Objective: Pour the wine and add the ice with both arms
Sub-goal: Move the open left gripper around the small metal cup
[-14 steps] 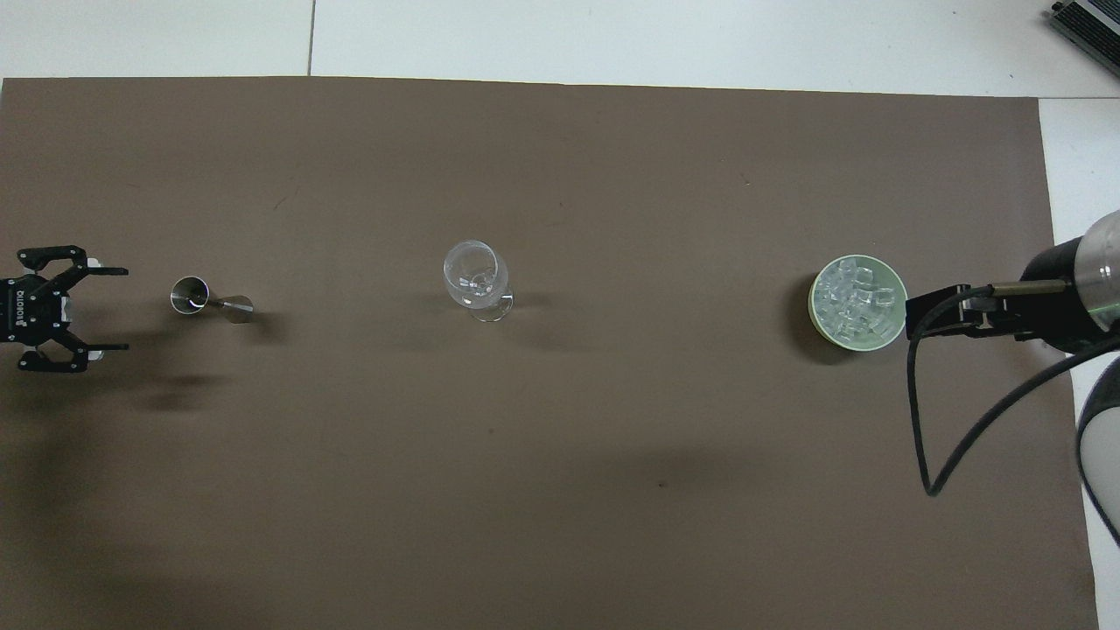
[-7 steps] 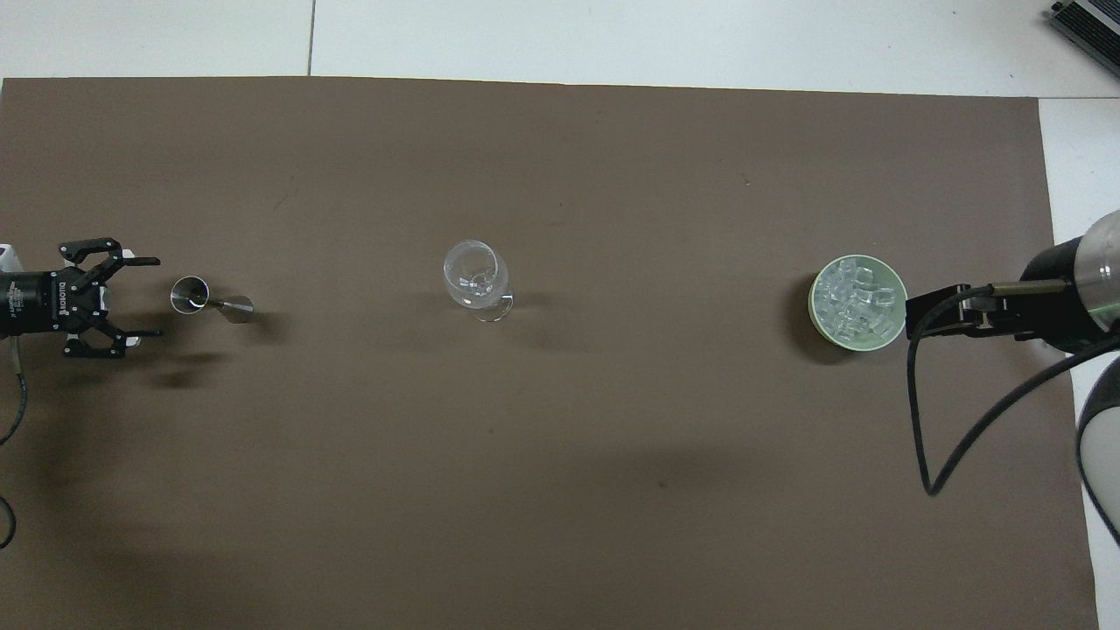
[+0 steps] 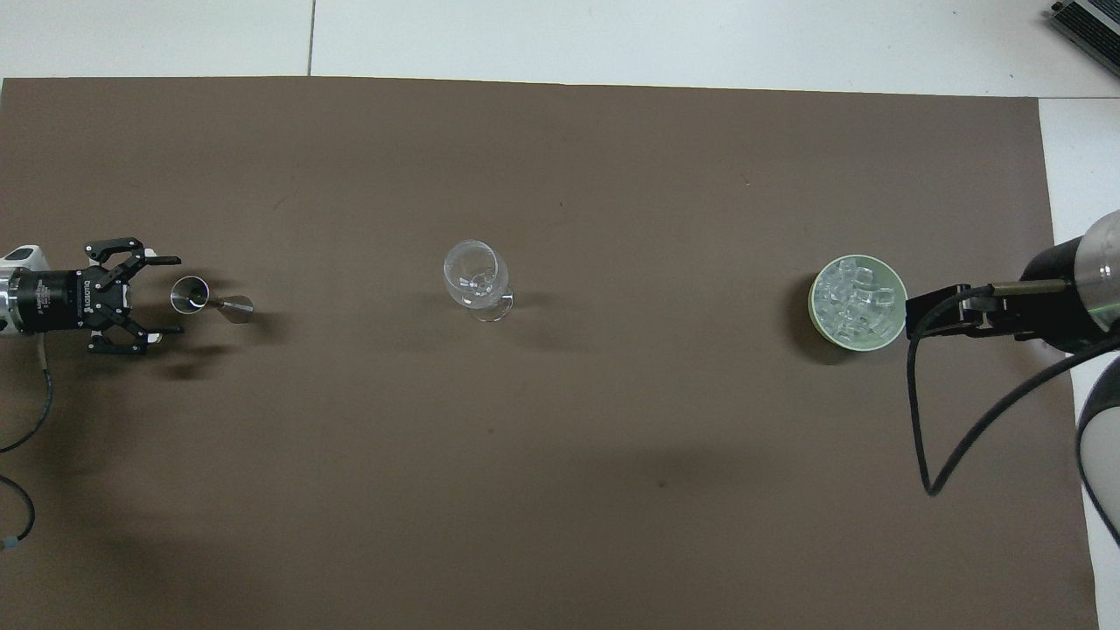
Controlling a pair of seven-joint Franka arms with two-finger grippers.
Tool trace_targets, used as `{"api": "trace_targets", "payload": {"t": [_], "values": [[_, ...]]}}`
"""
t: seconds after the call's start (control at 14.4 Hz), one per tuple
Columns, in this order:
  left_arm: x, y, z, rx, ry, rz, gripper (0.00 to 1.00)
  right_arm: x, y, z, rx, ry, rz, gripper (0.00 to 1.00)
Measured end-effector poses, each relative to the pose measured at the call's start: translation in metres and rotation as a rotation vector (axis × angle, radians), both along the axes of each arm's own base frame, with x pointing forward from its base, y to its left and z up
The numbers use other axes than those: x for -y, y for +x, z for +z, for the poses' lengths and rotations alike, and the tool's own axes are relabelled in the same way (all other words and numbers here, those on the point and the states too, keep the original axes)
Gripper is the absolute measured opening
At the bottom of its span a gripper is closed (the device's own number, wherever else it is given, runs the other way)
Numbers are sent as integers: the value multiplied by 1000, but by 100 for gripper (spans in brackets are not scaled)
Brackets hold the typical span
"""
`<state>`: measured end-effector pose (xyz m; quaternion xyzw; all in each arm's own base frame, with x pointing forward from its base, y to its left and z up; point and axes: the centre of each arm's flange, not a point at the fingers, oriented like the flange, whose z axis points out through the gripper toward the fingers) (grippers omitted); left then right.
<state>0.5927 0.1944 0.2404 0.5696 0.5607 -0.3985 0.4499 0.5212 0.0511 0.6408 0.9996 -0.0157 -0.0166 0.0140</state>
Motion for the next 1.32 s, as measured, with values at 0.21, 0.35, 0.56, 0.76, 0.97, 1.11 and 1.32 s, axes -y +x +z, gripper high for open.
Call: {"api": "trace_targets", "payload": {"t": [0.21, 0.35, 0.56, 0.76, 0.97, 1.11, 1.32], "values": [[6, 3, -5, -7, -8, 4, 100, 0, 0, 0, 0, 0, 0, 100], [9, 4, -5, -15, -5, 5, 100, 0, 0, 0, 0, 0, 0, 100], [11, 5, -5, -17, -4, 4, 100, 0, 0, 0, 0, 0, 0, 100], [13, 6, -6, -17, -6, 0, 100, 0, 0, 0, 0, 0, 0, 100], [15, 6, -7, -14, -9, 0, 100, 0, 0, 0, 0, 0, 0, 100], [16, 7, -9, -13, -17, 3, 100, 0, 0, 0, 0, 0, 0, 100], [18, 6, -16, -21, -25, 3, 99, 0, 0, 0, 0, 0, 0, 100]]}}
